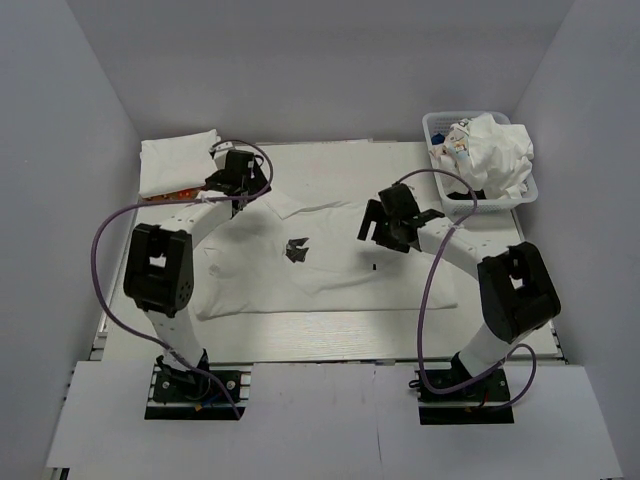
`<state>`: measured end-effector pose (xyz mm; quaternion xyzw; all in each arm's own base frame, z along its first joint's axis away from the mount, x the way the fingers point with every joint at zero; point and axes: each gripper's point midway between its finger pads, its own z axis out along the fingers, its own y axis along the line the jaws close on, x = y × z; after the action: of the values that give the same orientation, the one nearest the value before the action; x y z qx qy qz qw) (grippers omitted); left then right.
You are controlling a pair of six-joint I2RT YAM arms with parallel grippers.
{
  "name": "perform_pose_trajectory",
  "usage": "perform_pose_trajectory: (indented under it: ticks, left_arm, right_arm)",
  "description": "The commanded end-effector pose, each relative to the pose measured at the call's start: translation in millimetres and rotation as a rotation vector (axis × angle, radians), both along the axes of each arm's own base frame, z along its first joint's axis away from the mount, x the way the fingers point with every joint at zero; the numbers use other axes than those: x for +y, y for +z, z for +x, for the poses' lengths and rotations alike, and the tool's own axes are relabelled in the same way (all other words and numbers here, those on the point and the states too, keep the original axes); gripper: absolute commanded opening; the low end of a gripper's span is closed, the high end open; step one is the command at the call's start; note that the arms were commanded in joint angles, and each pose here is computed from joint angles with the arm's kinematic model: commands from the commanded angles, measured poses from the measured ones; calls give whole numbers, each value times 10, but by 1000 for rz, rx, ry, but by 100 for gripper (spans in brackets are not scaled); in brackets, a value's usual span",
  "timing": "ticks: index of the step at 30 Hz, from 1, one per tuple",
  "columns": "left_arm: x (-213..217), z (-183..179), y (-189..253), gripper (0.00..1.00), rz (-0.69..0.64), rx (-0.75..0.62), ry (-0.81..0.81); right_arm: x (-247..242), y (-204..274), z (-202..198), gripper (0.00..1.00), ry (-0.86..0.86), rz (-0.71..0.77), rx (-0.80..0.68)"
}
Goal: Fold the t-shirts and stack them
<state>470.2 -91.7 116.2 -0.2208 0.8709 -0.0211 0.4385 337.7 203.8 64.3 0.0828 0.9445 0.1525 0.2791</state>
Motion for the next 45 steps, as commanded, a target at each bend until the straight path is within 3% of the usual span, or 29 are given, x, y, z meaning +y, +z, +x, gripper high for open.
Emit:
perform_pose_trajectory:
  ticks: [1,3,9,19,22,25,26,29,31,39,45]
  left_arm:
    - [109,364,108,100,4,-36,-1]
    - [143,550,-30,100,15,-20,8]
    - [100,1104,-162,87,27,-75,-81]
    - [-22,1374,-584,74,65,-73,-222]
    - [31,1399,-675,63,66,-55,-213]
    - [28,1418,-656,44,66,-66,-213]
    - [5,1395,-697,29,57,-62,-225]
    - [-18,1367,-718,7,48,-67,-238]
    - [-4,1442,-544,0,55,-104,-224]
    - [75,1479,-18,0,127,-156,-233]
    - [93,1271,22,0,174,-64,-302]
  right_arm:
    - [-320,163,187,90,-130,-142,-45]
    - [-452,267,217,90,-174,-192,-66]
    - [-684,502,296,90,-237,-226,-140]
    - [-849,443,342,90,-259,-263,-122]
    - [-887,421,351,90,-267,-271,-114]
    - [-938,414,366,90,-276,-284,-112]
    - [-984,393,371,90,-287,-291,-101]
    - [-1082,379,406,90,-320,-317,-94]
    - [-1108,434,492,90,-342,-329,-106]
    - [-1164,564,885,90,-430,-359,-135]
    - [-1072,456,1306,90,-451,-348,-141]
